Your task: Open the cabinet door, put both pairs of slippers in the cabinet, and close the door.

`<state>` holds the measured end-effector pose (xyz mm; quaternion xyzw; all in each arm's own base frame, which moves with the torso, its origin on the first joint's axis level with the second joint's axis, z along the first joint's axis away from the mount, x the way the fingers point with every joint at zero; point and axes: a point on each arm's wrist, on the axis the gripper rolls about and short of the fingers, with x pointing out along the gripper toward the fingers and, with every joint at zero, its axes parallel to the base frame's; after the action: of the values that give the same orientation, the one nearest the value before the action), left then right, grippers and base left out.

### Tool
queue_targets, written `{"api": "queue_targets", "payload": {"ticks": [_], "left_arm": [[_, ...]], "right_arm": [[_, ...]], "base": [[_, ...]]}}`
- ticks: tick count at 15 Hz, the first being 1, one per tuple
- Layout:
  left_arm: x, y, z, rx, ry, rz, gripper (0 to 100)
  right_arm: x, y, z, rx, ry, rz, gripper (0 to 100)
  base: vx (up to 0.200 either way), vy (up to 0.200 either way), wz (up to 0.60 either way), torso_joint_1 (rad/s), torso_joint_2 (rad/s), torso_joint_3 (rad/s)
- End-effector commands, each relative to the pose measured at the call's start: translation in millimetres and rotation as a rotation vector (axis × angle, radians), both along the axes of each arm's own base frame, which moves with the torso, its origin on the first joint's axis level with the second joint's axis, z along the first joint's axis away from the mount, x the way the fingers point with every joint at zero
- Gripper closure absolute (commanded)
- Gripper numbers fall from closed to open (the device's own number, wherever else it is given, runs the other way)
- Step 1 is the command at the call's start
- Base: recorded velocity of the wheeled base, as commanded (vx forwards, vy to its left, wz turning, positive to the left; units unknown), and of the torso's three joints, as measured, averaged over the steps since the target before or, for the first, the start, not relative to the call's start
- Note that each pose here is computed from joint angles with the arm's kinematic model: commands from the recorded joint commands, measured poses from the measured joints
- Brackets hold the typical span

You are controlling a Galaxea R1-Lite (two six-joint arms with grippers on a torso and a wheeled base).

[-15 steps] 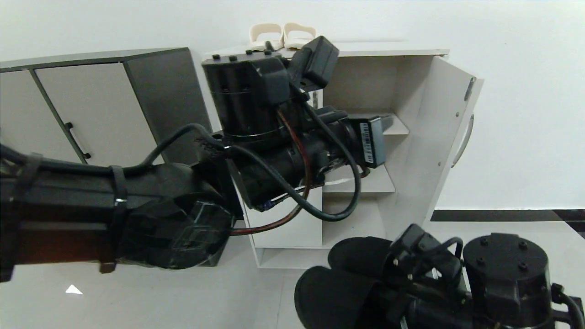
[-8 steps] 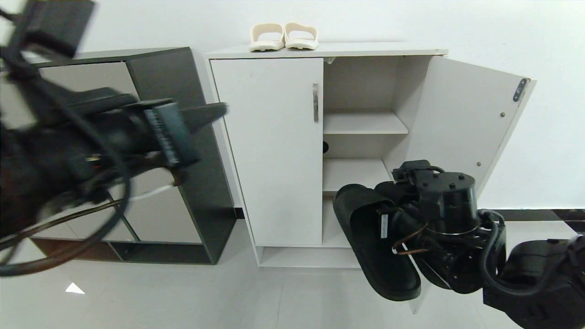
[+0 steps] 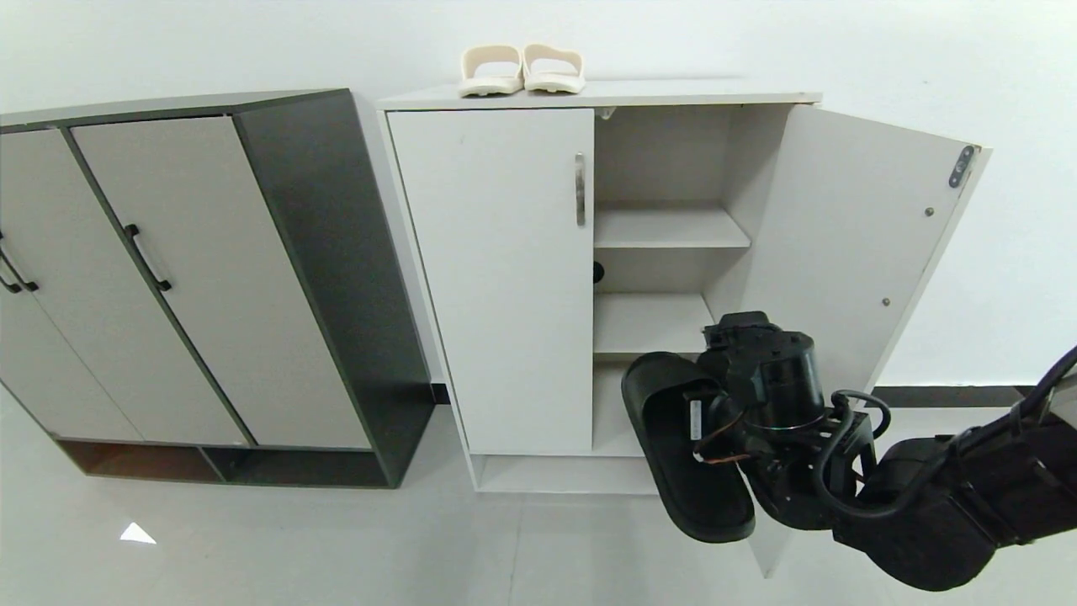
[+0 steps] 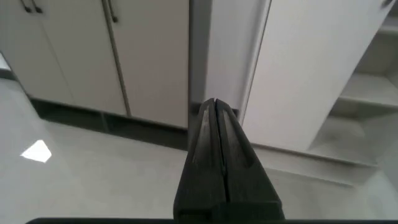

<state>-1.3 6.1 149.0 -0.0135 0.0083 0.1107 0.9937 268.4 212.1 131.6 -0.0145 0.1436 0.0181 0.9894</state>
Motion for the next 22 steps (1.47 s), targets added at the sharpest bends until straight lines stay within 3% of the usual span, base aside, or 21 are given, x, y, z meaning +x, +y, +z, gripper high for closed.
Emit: {"api": "queue_targets", "payload": {"ticks": [1,2,5,6,7,9,14,19,22], "left_arm": [[-21.0,-1.5,-57.9,0.049,-0.061,0.002,100],[-22.0,-2.5,-67.6,0.08,-0.063,-0.05,100],[-21.6,-5.3,-69.1,0.053,-0.056,-0.181,100],[-21.4,-6.4,-74.9,0.031,-0.001,-0.233,100],[-21.3,-6.8,-73.2,0.039,-0.017,-0.249,100],[-21.4,-6.9,-73.5,0.076,-0.011,-0.254,100],[-21.4,-6.9,-73.5,0.051,-0.013,-0.253,100],[-21.4,-6.9,-73.5,0.053,-0.013,-0.253,100],[-21.4,-6.9,-73.5,0.053,-0.013,-0.254,100]], "right_arm": [[-0.8,1.6,-2.8,-0.006,0.007,0.005,100],[-2.3,3.1,-2.3,-0.005,0.006,0.011,100],[-5.9,5.6,-1.7,-0.004,0.005,0.023,100],[-6.2,6.0,-1.5,-0.003,0.003,0.025,100],[-7.0,6.0,-2.4,-0.003,0.004,0.028,100],[-9.5,9.3,-1.6,0.0,-0.004,0.04,100],[13.3,28.3,22.0,0.055,-0.105,-0.047,100],[37.5,35.6,15.8,0.059,-0.118,-0.088,100],[49.7,42.1,6.0,0.061,-0.115,-0.097,100]], "base": [[0.0,0.0,0.0,0.0,0.0,0.0],[0.0,0.0,0.0,0.0,0.0,0.0],[0.0,0.0,0.0,0.0,0.0,0.0],[0.0,0.0,0.0,0.0,0.0,0.0],[0.0,0.0,0.0,0.0,0.0,0.0],[0.0,0.0,0.0,0.0,0.0,0.0],[0.0,0.0,0.0,0.0,0.0,0.0],[0.0,-0.16,0.0,0.002,0.0,0.0],[0.0,0.0,0.0,0.0,0.0,0.0]]}}
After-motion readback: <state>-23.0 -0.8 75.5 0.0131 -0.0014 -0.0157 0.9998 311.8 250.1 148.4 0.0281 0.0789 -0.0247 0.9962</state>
